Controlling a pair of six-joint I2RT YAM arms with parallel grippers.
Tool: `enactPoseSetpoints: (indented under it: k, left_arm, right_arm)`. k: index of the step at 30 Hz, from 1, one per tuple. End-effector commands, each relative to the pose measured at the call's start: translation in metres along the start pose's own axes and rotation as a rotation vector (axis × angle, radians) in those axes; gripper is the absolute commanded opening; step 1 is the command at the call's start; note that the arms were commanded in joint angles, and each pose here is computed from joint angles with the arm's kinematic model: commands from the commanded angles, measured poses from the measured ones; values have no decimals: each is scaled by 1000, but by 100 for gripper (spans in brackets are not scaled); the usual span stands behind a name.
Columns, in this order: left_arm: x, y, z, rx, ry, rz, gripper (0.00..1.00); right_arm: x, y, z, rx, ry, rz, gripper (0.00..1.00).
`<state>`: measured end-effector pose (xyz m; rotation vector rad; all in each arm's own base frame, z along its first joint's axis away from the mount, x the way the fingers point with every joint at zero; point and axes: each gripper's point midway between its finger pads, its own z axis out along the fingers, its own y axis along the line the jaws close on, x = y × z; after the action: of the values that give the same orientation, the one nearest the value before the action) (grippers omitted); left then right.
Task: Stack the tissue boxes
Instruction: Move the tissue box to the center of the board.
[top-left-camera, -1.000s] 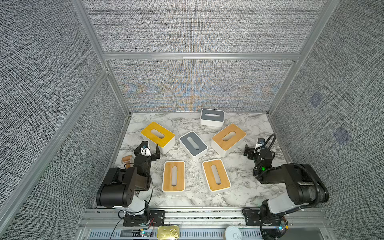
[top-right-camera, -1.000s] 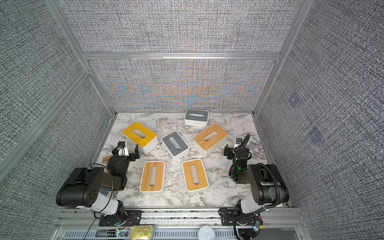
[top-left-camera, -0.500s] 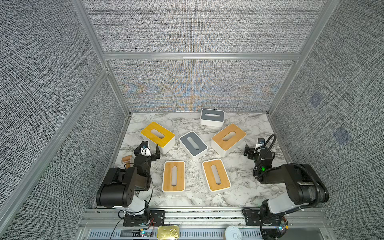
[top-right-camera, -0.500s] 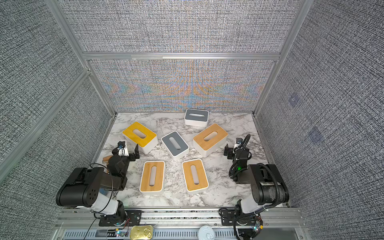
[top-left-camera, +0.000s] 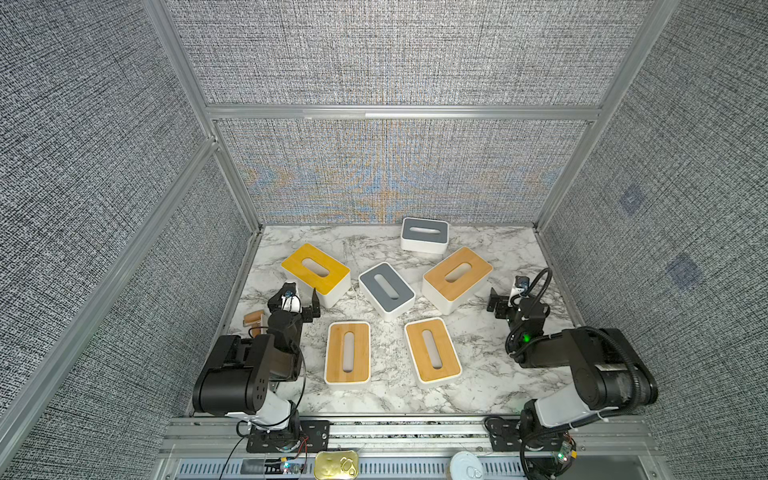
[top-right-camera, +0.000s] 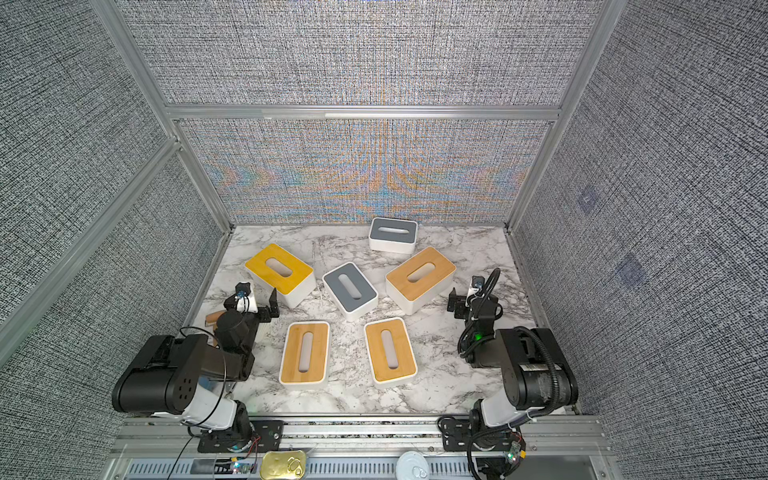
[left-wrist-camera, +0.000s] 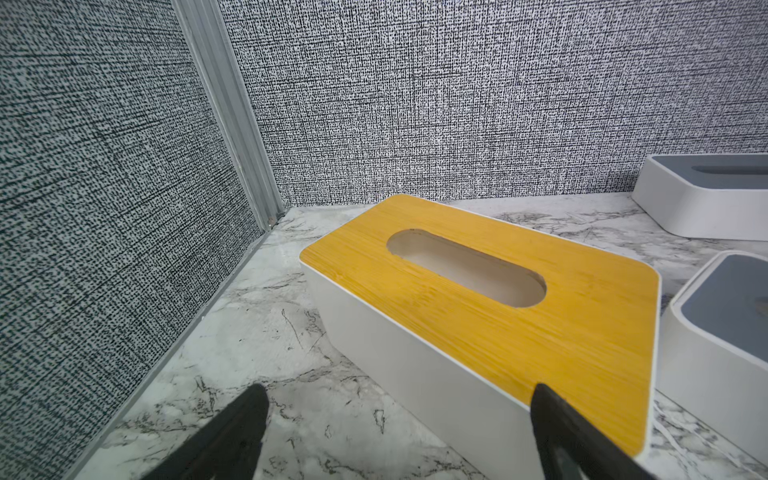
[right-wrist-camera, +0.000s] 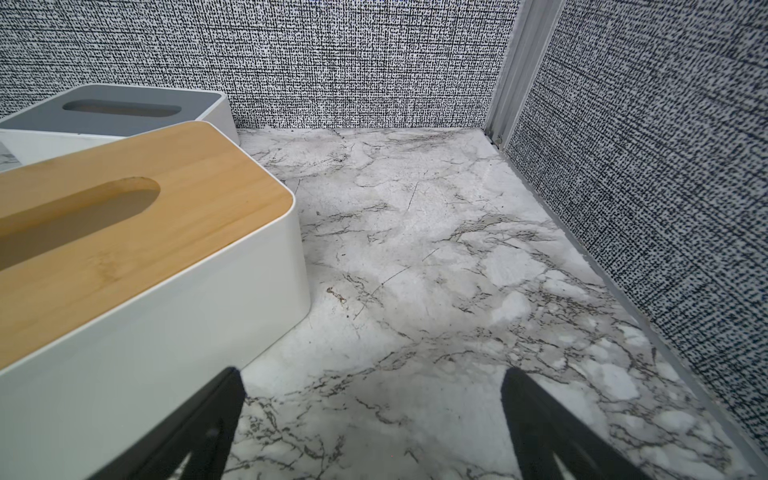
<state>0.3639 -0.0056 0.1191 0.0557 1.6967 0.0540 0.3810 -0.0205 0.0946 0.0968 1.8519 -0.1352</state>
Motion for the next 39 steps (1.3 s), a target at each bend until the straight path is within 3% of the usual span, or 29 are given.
enactPoseSetpoints:
  k: [1, 19, 22, 25, 27, 31, 33, 35, 39]
  left_arm:
    - [-8, 2, 0, -10, -34, 7, 99]
    - [-8, 5, 1, -23, -28, -3, 99]
    - [-10, 14, 0, -75, -27, -24, 99]
    - [-14, 25, -4, -142, -36, -44, 99]
    - [-19, 37, -4, -217, -22, -50, 99]
    - [-68, 68, -19, -381, -8, -82, 99]
    - [-90, 73, -32, -405, -51, -223, 99]
    - [-106, 68, -40, -356, -101, -331, 99]
    - [-129, 33, -33, -140, -44, -388, 99]
  right_arm:
    - [-6, -2, -1, 11, -28, 2, 99]
    - [-6, -12, 5, 33, -3, 50, 99]
    - [-13, -34, -10, 188, -49, 82, 99]
    - [-22, -35, -21, 185, -112, 80, 99]
    - [-32, -52, -36, 344, -124, 87, 99]
    - [-71, -48, -53, 306, -168, 168, 99]
    - [-83, -47, -59, 279, -196, 258, 99]
    - [-93, -46, -62, 266, -180, 352, 99]
    - [-112, -30, -57, 174, -126, 461, 99]
